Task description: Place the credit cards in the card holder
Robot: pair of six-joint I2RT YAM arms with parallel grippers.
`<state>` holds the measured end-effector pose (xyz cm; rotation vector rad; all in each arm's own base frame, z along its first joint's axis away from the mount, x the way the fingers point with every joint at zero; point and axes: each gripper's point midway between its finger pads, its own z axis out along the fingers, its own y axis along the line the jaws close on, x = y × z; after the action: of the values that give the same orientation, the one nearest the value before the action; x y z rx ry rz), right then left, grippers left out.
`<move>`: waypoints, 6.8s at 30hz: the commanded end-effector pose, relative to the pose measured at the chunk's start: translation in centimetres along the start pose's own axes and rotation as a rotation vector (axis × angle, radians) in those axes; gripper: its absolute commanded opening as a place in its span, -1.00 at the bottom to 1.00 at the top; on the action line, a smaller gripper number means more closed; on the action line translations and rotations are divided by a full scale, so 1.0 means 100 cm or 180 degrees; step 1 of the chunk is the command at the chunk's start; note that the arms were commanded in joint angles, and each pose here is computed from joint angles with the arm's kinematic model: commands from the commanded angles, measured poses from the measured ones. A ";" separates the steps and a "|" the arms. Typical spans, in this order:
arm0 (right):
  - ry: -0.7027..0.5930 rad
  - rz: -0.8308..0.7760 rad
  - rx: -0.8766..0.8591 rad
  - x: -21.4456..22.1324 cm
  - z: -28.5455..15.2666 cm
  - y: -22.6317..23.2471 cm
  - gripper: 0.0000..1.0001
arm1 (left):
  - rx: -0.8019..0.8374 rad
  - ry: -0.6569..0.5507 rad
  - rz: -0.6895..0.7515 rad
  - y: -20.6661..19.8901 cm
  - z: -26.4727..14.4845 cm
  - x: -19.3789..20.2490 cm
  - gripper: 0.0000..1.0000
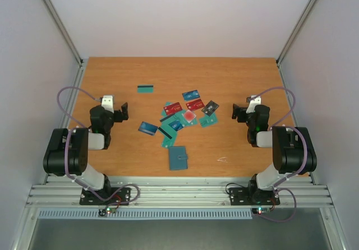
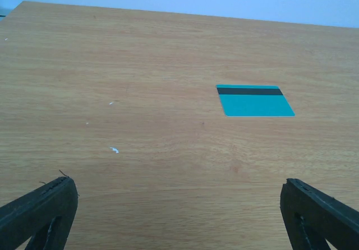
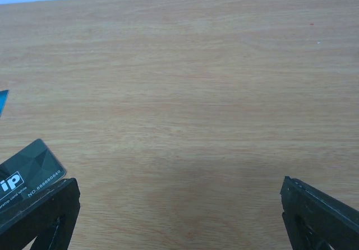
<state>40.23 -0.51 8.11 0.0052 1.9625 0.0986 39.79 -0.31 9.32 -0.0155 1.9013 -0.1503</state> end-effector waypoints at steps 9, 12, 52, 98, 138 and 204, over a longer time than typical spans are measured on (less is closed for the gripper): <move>-0.0175 -0.0004 0.0036 -0.015 0.000 -0.001 0.97 | 0.0013 -0.0273 0.0118 -0.001 0.000 -0.024 0.99; -0.0168 -0.0005 0.0036 -0.014 0.000 -0.001 0.97 | 0.0007 -0.0263 0.0117 -0.001 0.000 -0.024 0.99; 0.2146 0.1600 -0.0653 -0.083 -0.066 0.081 0.97 | -0.0142 0.1869 -0.1541 -0.046 -0.097 -0.048 0.99; 0.4181 0.0570 -0.2408 0.115 -0.155 0.280 -0.04 | 0.1994 0.3871 -0.0789 -0.274 -0.148 0.145 -0.33; 0.3958 0.0246 -0.1056 0.087 -0.132 0.235 -0.39 | 0.1978 0.3768 -0.0286 -0.297 -0.131 0.096 -0.08; 0.4270 0.0006 0.0463 0.161 -0.153 0.250 -0.72 | 0.1968 0.4381 -0.1105 -0.301 -0.139 0.166 -0.74</move>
<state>19.97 26.33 2.55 0.0418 3.2652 0.1260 19.38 -30.65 3.10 0.2289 3.0566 -1.3101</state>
